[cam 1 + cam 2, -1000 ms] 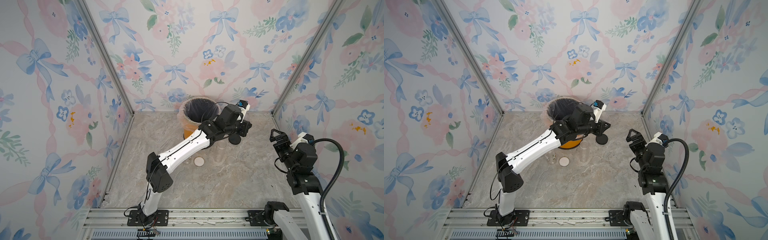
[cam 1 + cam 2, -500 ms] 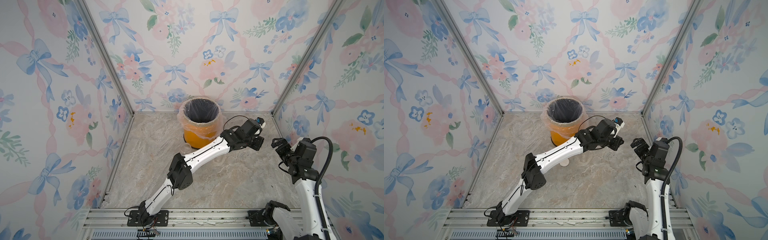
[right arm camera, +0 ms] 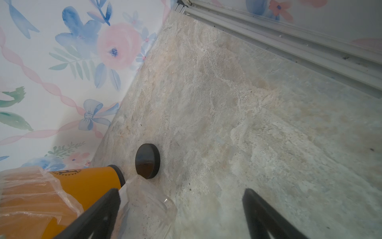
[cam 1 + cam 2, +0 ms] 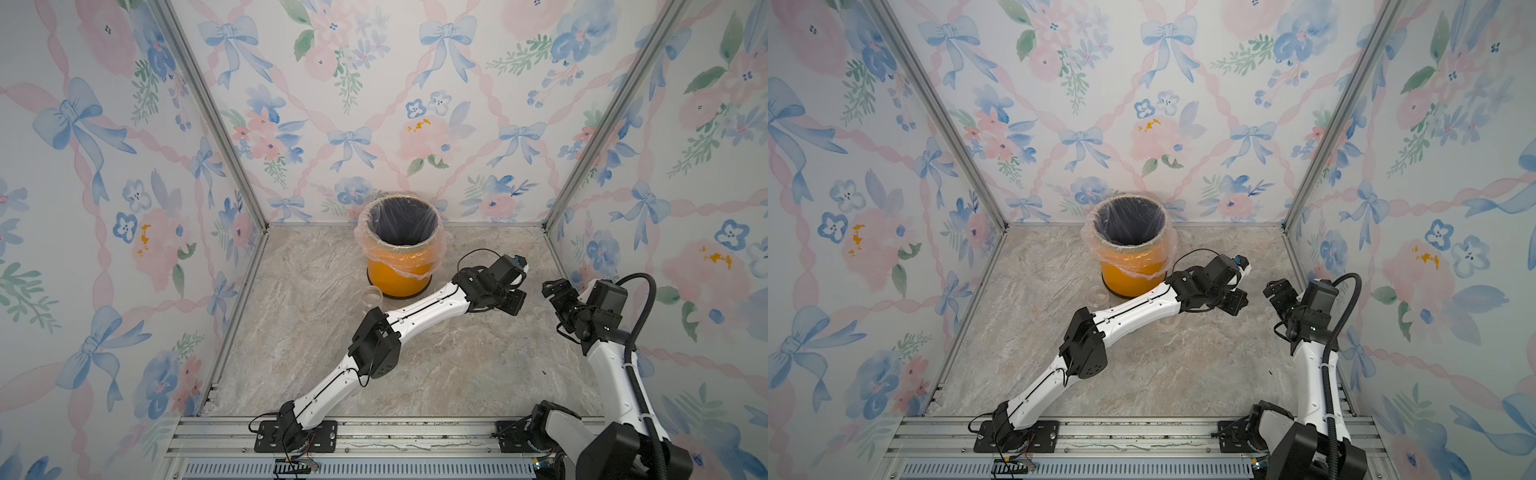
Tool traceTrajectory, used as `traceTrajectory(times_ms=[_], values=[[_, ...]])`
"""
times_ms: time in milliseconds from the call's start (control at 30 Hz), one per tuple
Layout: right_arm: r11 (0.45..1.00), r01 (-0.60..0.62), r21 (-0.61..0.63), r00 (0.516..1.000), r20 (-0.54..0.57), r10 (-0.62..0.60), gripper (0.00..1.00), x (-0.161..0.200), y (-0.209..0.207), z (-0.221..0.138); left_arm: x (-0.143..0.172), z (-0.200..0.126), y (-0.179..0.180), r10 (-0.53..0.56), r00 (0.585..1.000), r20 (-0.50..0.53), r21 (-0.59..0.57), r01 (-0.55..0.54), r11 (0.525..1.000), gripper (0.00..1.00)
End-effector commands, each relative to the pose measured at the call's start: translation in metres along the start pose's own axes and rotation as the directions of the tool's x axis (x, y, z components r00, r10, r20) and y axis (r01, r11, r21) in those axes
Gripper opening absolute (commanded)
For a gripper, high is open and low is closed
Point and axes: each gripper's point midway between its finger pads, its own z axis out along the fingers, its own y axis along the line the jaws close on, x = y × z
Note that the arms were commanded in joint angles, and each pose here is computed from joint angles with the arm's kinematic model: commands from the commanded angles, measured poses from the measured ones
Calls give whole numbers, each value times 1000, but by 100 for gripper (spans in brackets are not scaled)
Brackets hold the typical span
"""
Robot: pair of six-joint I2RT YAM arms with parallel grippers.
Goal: Empty the moldy dried flower tea in the jars
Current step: Place the jar at the center of the board.
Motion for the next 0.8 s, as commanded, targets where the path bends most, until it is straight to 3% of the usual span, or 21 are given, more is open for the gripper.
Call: traceTrajectory(times_ms=[0,433,667,767], values=[[1000,-3,-8,1000,-29,2,95,8,-4,10,10,11,2,-23,999,-36,25,24,999,9],[999,-4,-34,986,-165,-2,93,56,2,34,27,25,27,-90,991,-100,30,93,995,25],[999,-12,-42,975,-220,3,92,76,2,39,23,24,33,-99,991,-91,21,102,995,29],[1000,-11,-24,974,-226,5,92,82,-4,41,12,17,28,-93,994,-64,26,95,995,36]])
